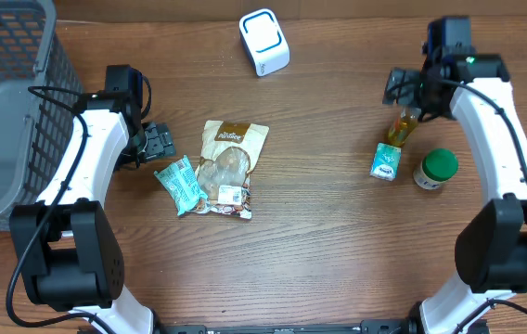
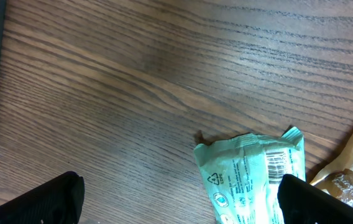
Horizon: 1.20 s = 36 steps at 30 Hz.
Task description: Scan the item barcode
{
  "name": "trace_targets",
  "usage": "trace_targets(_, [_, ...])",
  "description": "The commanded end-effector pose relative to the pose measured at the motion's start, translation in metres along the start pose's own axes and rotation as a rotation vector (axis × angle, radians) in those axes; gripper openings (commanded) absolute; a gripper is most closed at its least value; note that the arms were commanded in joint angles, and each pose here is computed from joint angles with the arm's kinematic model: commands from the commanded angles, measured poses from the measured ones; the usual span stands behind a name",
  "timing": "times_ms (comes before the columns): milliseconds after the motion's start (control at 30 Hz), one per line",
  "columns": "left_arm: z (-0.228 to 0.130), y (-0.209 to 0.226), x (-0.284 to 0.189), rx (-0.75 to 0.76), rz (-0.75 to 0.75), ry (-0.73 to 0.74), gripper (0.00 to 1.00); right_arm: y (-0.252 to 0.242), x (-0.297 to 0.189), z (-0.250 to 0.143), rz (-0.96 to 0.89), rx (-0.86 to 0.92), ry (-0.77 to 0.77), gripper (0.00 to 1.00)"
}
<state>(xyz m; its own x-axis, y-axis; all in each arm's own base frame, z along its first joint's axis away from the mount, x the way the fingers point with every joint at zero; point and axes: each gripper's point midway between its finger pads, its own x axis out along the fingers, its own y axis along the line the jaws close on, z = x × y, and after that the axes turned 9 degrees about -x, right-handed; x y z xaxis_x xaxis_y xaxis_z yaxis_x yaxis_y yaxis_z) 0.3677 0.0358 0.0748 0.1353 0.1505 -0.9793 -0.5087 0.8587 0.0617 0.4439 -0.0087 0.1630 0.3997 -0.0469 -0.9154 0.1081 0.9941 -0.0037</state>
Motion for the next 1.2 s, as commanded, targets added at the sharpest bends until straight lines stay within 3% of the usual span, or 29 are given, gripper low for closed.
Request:
trace_targets(0, [0.002,0.003,-0.009,0.008,-0.004,-0.023,1.00,0.046,-0.051,0.012,0.210,-0.035,-0.066,1.00])
trace_targets(133, [0.002,0.003,-0.009,0.008,-0.004,-0.023,1.00,0.092,-0.063,-0.020,0.399,-0.074,0.054,1.00])
trace_targets(333, [0.002,0.003,-0.009,0.008,-0.004,-0.023,1.00,0.120,-0.069,-0.045,0.439,-0.132,0.135,1.00])
trace_targets(1167, [0.002,0.003,-0.009,0.008,-0.005,-0.023,0.99,0.134,-0.071,-0.042,0.454,-0.164,0.108,1.00])
